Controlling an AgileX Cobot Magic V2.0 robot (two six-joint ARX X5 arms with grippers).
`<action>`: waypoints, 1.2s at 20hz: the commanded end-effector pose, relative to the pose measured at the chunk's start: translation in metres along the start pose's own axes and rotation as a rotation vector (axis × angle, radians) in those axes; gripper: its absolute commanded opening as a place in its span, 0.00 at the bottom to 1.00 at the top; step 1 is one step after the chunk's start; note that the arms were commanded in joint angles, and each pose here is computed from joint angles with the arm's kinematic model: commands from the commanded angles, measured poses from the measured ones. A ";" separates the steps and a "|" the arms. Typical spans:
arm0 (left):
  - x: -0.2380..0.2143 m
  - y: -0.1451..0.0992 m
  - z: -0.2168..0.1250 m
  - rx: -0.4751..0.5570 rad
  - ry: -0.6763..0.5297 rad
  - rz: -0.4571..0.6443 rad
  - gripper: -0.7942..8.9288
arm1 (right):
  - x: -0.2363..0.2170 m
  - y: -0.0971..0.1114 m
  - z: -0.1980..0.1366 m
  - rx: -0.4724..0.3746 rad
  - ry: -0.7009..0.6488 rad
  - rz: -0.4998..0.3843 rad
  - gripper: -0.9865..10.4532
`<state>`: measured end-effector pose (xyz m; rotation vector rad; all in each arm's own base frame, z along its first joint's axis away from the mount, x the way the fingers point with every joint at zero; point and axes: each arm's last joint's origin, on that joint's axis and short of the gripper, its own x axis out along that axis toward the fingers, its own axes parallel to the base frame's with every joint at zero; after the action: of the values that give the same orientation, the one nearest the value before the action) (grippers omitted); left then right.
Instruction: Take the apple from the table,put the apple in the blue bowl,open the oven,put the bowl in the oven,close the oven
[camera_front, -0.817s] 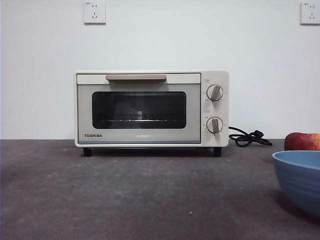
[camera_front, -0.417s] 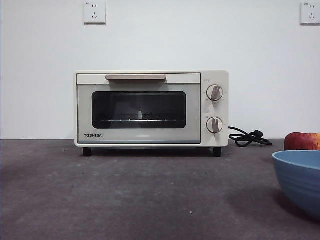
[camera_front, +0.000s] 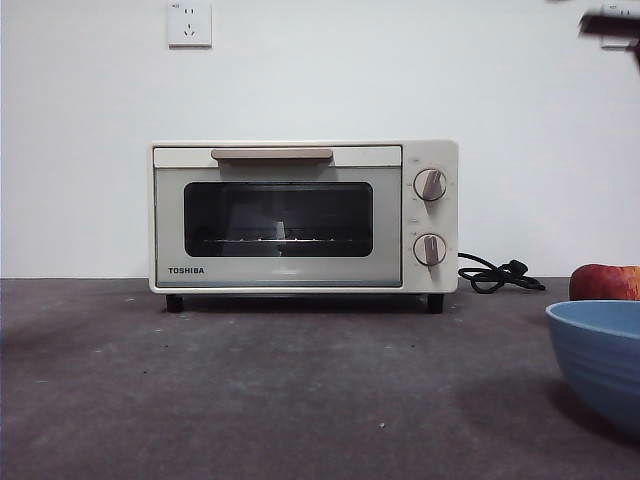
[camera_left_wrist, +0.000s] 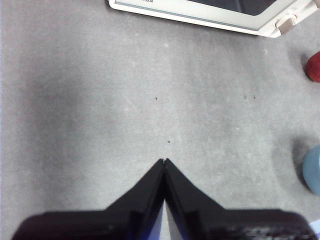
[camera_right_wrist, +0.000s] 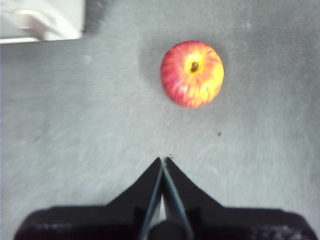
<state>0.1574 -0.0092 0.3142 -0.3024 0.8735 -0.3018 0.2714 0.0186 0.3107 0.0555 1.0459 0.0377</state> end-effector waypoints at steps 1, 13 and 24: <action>0.000 0.000 0.000 0.044 -0.003 -0.003 0.08 | 0.012 0.000 0.017 -0.008 0.015 -0.009 0.10; 0.000 0.000 0.000 0.058 -0.002 -0.003 0.08 | 0.096 -0.021 0.056 0.049 0.170 -0.086 0.59; 0.001 0.000 0.001 0.057 0.000 -0.003 0.08 | 0.135 -0.038 0.064 0.096 0.132 -0.004 0.59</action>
<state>0.1583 -0.0092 0.3137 -0.2635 0.8701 -0.3196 0.3914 -0.0133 0.2310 0.1415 1.1600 -0.0127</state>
